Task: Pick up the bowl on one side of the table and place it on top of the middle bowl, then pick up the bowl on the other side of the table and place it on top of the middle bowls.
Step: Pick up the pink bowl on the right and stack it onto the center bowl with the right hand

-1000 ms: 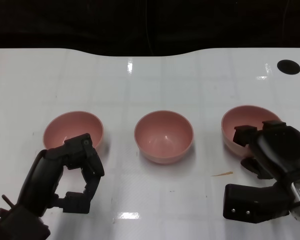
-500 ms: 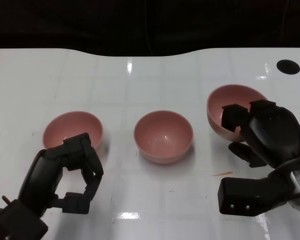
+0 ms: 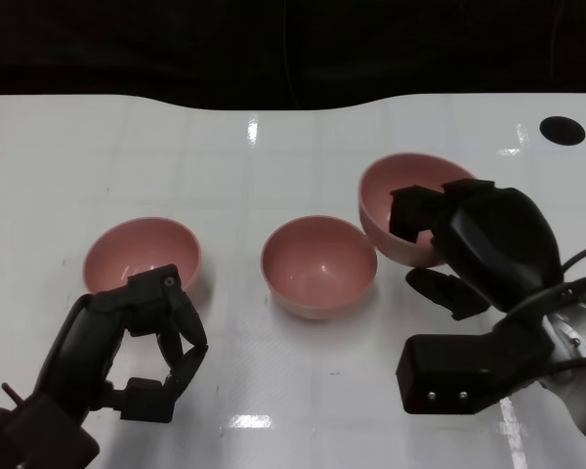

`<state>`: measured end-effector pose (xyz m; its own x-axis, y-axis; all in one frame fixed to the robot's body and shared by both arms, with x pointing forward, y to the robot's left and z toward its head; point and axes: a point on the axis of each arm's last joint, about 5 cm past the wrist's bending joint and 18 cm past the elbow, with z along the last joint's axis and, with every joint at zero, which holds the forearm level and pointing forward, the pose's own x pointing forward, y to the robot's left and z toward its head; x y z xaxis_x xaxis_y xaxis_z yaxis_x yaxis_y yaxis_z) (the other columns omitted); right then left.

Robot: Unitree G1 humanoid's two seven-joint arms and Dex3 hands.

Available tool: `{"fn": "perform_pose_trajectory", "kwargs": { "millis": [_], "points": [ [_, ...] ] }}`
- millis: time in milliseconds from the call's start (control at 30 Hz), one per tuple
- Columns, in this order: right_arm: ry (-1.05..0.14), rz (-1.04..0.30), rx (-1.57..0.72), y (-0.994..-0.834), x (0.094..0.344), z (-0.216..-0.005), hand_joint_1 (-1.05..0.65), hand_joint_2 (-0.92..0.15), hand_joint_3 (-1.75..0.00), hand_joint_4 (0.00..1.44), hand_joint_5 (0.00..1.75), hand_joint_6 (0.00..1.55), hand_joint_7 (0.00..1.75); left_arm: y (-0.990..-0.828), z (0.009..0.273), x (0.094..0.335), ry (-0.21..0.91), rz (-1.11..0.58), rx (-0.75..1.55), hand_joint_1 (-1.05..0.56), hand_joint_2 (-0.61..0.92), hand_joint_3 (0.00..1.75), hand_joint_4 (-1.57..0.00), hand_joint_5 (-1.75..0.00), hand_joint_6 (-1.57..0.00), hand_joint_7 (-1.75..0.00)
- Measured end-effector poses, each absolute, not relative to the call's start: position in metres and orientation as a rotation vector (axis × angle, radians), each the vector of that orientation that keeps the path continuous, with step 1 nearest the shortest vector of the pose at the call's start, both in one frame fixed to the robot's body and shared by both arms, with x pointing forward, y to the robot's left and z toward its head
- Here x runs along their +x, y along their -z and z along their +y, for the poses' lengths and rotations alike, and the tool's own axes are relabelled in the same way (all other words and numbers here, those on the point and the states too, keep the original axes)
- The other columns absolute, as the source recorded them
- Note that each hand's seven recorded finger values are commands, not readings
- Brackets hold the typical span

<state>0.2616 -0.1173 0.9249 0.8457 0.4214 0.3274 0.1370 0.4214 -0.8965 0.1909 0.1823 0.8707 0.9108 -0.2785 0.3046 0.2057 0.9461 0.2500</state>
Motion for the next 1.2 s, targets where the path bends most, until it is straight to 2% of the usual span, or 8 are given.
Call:
{"fn": "perform_pose_trajectory", "kwargs": {
  "millis": [167, 300, 367, 533, 733, 1067, 1133, 1200],
  "points": [
    [-0.223, -0.590, -1.115, -0.932, 0.264, -0.105, -0.23, -0.31, -1.35, 0.97, 1.75, 0.74, 1.75, -0.871, 0.182, 0.190, 0.250, -0.365, 0.210, -0.16, 0.40, 1.26, -0.87, -1.75, -0.82, -1.43],
    [-0.252, -0.634, -1.106, -0.936, 0.266, -0.095, -0.22, -0.35, -1.26, 0.96, 1.75, 0.81, 1.55, -0.871, 0.183, 0.190, 0.250, -0.367, 0.209, -0.17, 0.42, 1.22, -0.87, -1.75, -0.82, -1.46],
    [-0.266, -0.642, -1.114, -0.938, 0.268, -0.090, -0.23, -0.38, -1.25, 0.96, 1.75, 0.79, 1.63, -0.870, 0.183, 0.190, 0.250, -0.364, 0.209, -0.16, 0.41, 1.22, -0.87, -1.75, -0.83, -1.46],
    [-0.301, -0.643, -1.120, -0.936, 0.270, -0.080, -0.23, -0.32, -1.26, 0.99, 1.75, 0.78, 1.74, -0.870, 0.183, 0.190, 0.252, -0.363, 0.208, -0.14, 0.42, 1.22, -0.88, -1.75, -0.84, -1.47],
    [-0.342, -0.624, -1.122, -0.935, 0.273, -0.073, -0.23, -0.32, -1.30, 0.97, 1.75, 0.75, 1.73, -0.870, 0.184, 0.189, 0.256, -0.357, 0.219, -0.17, 0.41, 1.25, -0.89, -1.75, -0.82, -1.53],
    [-0.396, -0.610, -1.125, -0.926, 0.276, -0.063, -0.20, -0.35, -1.21, 0.95, 1.75, 0.76, 1.69, -0.871, 0.184, 0.188, 0.264, -0.356, 0.235, -0.15, 0.40, 1.23, -0.88, -1.75, -0.81, -1.53],
    [-0.401, -0.607, -1.126, -0.924, 0.277, -0.063, -0.21, -0.36, -1.19, 0.94, 1.75, 0.76, 1.66, -0.872, 0.184, 0.188, 0.263, -0.360, 0.236, -0.14, 0.40, 1.24, -0.88, -1.75, -0.81, -1.53],
    [-0.407, -0.599, -1.131, -0.921, 0.278, -0.063, -0.22, -0.43, -1.05, 0.93, 1.75, 0.82, 1.46, -0.873, 0.184, 0.188, 0.263, -0.362, 0.236, -0.14, 0.40, 1.26, -0.88, -1.75, -0.81, -1.54]
  ]
}}
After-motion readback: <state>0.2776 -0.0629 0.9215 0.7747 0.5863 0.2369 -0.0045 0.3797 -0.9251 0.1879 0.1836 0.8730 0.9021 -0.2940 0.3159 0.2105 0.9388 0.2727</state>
